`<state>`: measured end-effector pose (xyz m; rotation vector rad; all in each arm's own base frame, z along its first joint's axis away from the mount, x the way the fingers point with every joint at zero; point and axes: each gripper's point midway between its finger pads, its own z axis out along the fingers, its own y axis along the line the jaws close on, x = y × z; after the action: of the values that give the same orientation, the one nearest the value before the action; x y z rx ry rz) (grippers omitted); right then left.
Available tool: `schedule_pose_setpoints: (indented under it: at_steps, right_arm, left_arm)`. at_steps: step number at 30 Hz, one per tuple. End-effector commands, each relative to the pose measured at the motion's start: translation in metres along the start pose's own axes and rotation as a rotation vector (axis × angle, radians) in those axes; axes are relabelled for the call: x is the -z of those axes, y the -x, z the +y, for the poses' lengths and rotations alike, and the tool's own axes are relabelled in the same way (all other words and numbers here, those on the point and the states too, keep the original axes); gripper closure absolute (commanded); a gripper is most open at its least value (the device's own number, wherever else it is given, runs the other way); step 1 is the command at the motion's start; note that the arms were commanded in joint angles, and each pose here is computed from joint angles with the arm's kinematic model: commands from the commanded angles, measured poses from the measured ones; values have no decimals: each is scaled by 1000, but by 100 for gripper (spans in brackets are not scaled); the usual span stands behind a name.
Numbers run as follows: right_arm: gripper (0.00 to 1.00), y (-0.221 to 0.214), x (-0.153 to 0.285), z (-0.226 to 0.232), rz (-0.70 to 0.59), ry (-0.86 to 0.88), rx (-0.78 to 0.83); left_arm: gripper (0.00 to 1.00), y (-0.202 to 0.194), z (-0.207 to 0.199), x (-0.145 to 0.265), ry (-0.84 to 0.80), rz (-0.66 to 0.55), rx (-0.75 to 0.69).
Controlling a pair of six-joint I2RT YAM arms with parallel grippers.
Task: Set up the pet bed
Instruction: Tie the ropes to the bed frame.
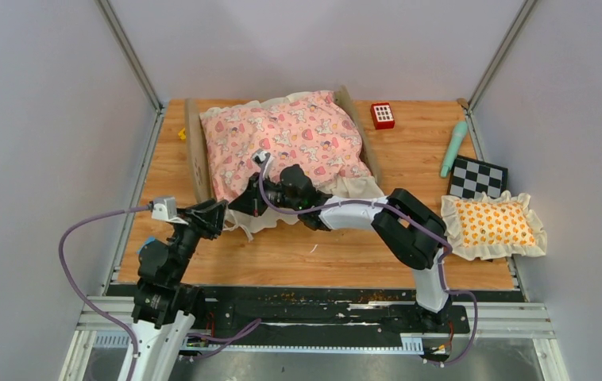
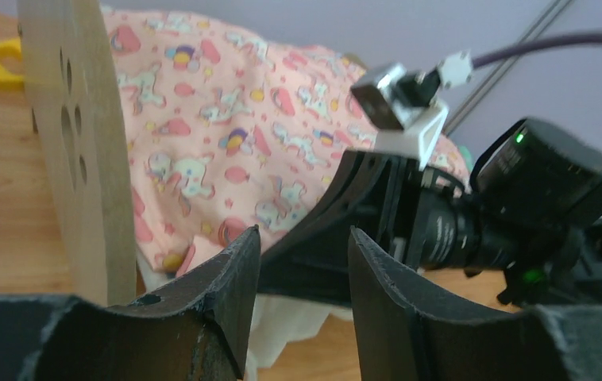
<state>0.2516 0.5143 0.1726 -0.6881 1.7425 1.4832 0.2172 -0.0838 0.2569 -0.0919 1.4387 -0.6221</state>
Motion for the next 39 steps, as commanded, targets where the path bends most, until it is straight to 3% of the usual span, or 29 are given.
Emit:
schedule_pose_setpoints:
  at_steps: [1, 4, 9, 14, 17, 21, 27, 39]
  right_arm:
    - [100, 44, -1, 18, -39, 6, -78]
    - [100, 53, 2, 14, -48, -14, -124]
    - [100, 61, 4, 11, -52, -42, -162]
    - [100, 62, 2, 13, -31, -42, -189]
    - [100, 64, 2, 16, -35, -34, -197]
    - [100, 67, 3, 20, -34, -20, -202]
    - [100, 71, 7, 31, -29, 19, -211]
    - [100, 69, 12, 56, 40, 119, -219]
  left_arm:
    - [48, -32, 14, 13, 70, 114, 74]
    - [48, -47, 17, 18, 108, 223, 90]
    - [37, -48, 17, 24, 161, 310, 113]
    - [33, -63, 13, 19, 133, 420, 97]
    - [34, -71, 16, 13, 121, 449, 80]
    - [43, -82, 18, 9, 112, 493, 61]
    - [45, -82, 32, 4, 162, 469, 20]
    - [44, -79, 29, -15, 106, 426, -15]
